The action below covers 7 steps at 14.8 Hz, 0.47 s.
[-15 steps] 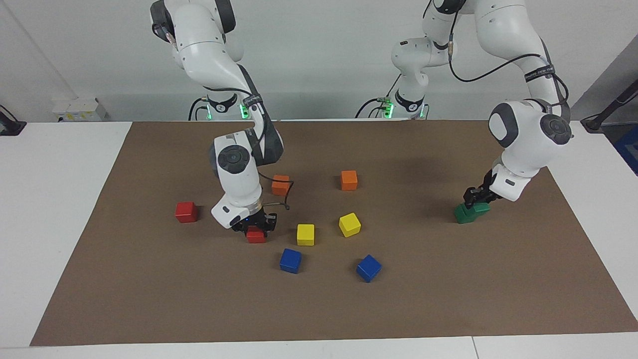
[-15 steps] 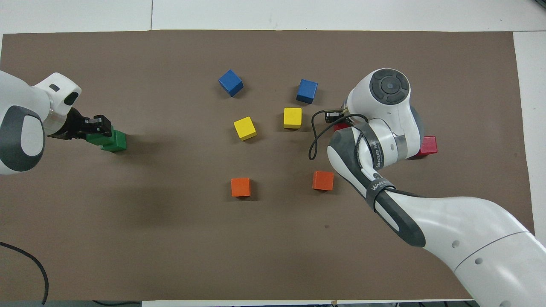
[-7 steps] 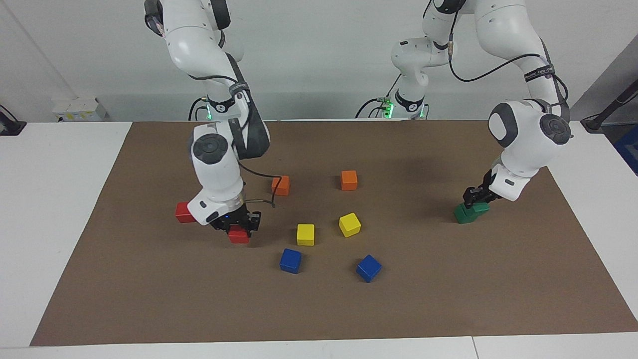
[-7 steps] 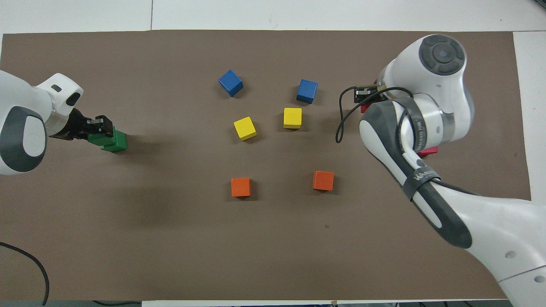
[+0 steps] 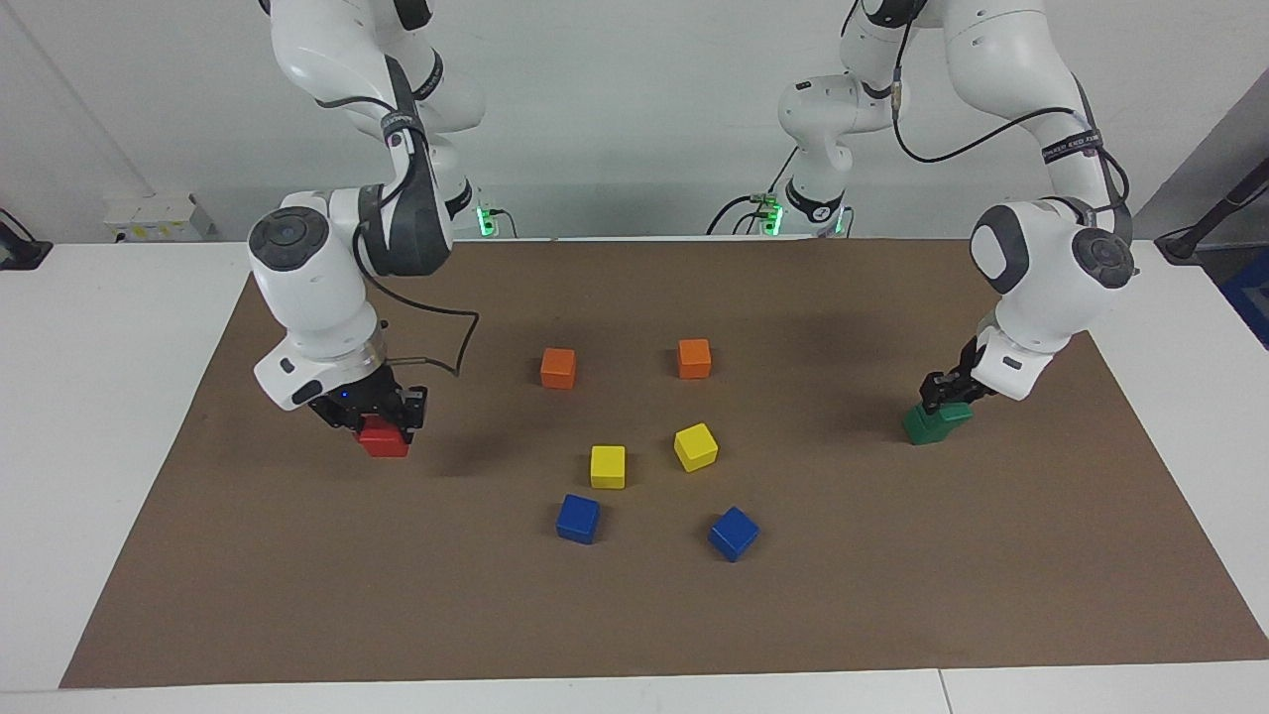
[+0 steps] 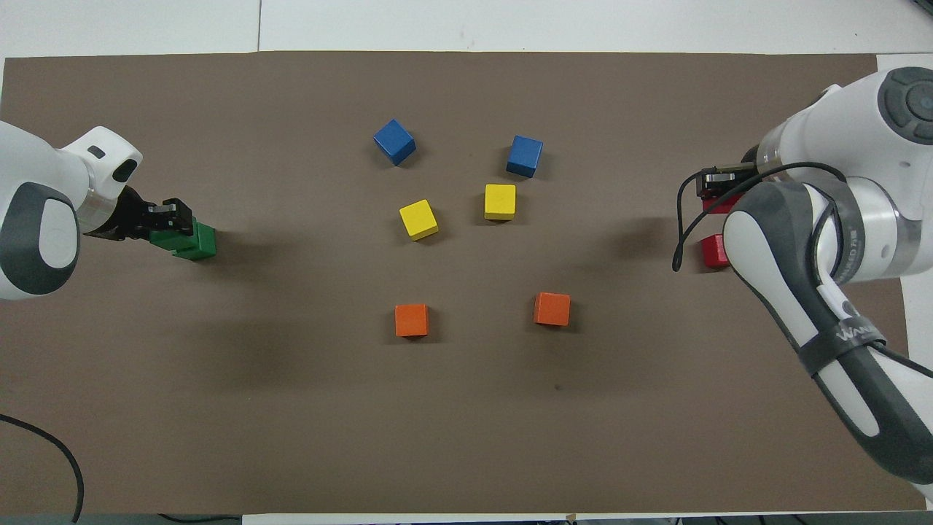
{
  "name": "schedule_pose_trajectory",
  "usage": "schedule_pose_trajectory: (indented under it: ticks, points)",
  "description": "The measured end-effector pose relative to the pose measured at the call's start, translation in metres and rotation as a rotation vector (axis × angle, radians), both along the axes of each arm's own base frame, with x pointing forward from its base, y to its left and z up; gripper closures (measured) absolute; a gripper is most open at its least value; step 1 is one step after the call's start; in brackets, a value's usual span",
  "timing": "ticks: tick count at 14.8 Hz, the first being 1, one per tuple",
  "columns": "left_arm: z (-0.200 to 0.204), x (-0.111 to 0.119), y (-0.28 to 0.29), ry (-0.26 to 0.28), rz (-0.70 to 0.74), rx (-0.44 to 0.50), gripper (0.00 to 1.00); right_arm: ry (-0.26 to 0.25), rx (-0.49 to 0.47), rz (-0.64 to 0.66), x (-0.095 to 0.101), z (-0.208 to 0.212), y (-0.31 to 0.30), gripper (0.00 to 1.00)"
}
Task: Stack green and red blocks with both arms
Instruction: 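Carry the second red block with the right gripper onto the first red, then release the green stack with the left gripper while the right gripper lowers red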
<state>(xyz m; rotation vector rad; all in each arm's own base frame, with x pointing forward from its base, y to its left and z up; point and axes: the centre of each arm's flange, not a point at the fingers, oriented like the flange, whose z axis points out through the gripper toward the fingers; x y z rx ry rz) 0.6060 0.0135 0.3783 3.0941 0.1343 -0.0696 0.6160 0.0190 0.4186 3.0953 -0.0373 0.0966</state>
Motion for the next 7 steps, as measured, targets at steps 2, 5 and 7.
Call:
schedule_pose_trajectory:
  ticks: [2, 5, 7]
  points:
    - [0.0, 0.0, 0.001, 0.001, -0.001, 0.0, 0.45, 0.013, -0.001, -0.013, -0.017, -0.007, -0.009, 0.45]
    - [-0.004, -0.002, 0.001, 0.008, -0.003, 0.0, 0.45, 0.016, 0.0, -0.034, -0.039, -0.022, -0.025, 0.45]
    - [-0.006, -0.003, 0.0, 0.01, -0.004, 0.0, 0.45, 0.005, 0.001, -0.035, -0.052, -0.034, -0.028, 0.45]
